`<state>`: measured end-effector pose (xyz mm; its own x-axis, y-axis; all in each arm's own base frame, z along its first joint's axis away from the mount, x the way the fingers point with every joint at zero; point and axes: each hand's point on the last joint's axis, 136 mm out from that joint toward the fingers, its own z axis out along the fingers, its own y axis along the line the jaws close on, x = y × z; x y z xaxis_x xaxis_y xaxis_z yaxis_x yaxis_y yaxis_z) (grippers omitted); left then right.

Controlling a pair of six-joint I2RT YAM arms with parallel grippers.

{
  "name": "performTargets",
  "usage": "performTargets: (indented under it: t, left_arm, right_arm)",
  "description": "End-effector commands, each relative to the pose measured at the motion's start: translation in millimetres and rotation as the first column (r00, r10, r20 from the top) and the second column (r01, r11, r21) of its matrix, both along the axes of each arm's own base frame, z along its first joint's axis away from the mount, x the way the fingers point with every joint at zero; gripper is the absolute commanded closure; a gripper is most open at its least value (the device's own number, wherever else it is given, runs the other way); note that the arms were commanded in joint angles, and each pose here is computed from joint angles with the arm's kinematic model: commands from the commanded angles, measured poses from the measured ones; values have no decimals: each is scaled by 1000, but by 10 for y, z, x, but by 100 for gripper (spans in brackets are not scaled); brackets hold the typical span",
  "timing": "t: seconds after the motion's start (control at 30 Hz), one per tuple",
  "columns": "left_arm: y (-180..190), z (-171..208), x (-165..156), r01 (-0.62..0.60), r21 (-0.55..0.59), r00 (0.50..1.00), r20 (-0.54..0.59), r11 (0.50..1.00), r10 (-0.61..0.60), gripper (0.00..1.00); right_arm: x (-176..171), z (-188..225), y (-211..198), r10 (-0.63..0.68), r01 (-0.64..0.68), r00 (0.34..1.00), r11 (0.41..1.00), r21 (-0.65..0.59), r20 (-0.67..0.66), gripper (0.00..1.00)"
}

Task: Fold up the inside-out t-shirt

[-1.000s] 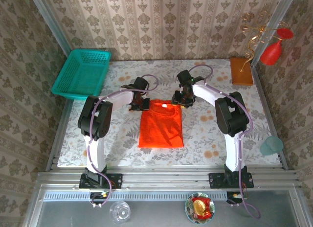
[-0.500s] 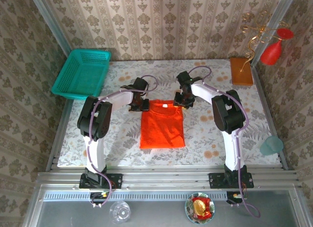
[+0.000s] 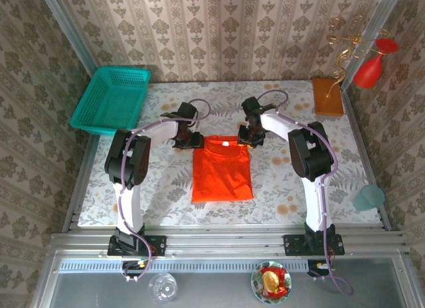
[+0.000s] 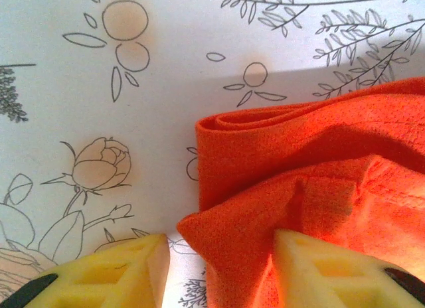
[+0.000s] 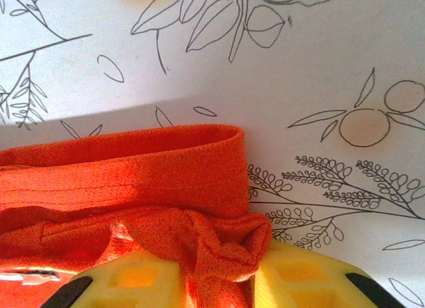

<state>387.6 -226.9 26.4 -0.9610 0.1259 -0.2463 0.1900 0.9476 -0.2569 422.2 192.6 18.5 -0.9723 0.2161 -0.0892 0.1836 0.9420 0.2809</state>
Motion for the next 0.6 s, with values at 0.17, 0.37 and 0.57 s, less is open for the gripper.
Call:
performTargets:
  t: [0.17,0.37,0.57]
  left_arm:
    - [-123,-239,-142,68,23,996,-60,997,-66,62]
    - [-100,-276,-174,116,148,993,-47,982,-110,63]
    - [-168,-372,-223,136,153,990,-64,979,-127,66]
  right_arm:
    - [-154,-195,51,23,-22,998,1000,16,-56,73]
    - [-156,-192,55,22,-21,998,1000,19,-56,73]
    - [-157,-173,52,21,-20,998,1000,18,-56,73]
